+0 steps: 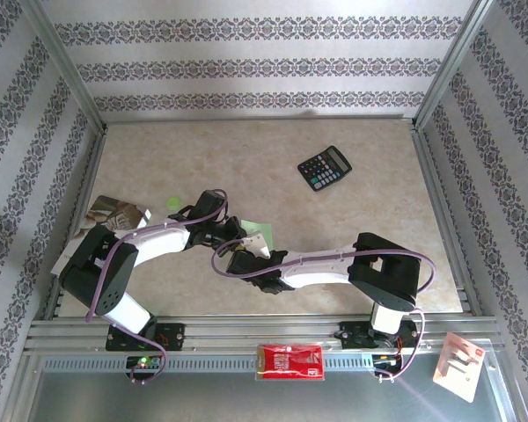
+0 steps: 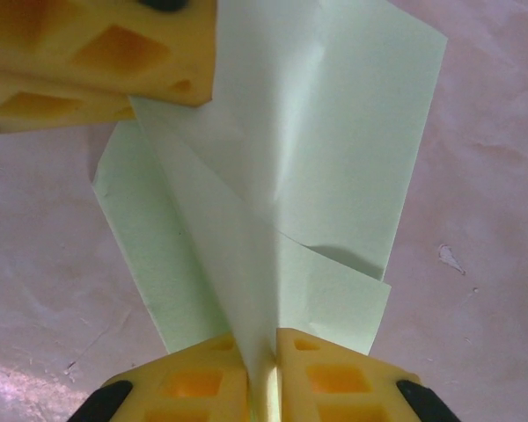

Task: Fold a paper plane with a square sheet of paper (pick it up from the middle)
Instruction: Fourth fold the wing at the center of the table.

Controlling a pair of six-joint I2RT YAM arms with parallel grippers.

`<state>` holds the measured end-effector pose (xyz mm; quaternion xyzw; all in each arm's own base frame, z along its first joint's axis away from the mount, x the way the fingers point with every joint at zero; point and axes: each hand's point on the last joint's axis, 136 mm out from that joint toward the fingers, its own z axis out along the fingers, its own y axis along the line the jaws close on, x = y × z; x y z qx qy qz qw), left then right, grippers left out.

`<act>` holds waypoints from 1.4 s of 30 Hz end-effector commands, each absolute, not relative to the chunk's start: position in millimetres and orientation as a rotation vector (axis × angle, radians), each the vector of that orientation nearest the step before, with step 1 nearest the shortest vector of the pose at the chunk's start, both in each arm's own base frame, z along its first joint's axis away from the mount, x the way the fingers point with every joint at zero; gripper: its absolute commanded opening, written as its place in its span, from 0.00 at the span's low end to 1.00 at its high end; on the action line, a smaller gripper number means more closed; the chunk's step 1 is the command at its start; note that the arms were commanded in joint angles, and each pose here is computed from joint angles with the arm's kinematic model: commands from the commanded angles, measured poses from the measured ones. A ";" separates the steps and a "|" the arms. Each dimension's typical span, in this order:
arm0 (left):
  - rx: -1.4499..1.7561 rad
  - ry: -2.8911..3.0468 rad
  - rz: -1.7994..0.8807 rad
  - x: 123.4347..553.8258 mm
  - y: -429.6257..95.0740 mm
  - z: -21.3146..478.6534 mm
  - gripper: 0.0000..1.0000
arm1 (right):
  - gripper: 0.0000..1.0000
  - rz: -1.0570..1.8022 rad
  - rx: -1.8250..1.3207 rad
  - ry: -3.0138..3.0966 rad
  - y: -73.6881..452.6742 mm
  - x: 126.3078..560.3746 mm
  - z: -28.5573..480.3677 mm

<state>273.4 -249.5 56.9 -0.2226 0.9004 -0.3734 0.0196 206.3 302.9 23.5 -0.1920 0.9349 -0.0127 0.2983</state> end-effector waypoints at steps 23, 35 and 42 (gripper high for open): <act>-0.642 2.776 -1.006 272.0 -220.2 74.5 0.34 | 0.00 0.211 -0.521 2.387 293.6 212.3 47.4; -0.590 2.688 -1.044 256.5 -214.2 84.4 0.40 | 0.00 0.523 -0.508 2.419 301.0 206.0 47.2; -0.533 2.734 -1.079 253.5 -235.1 68.2 0.15 | 0.00 0.595 -0.442 2.433 298.9 205.2 41.9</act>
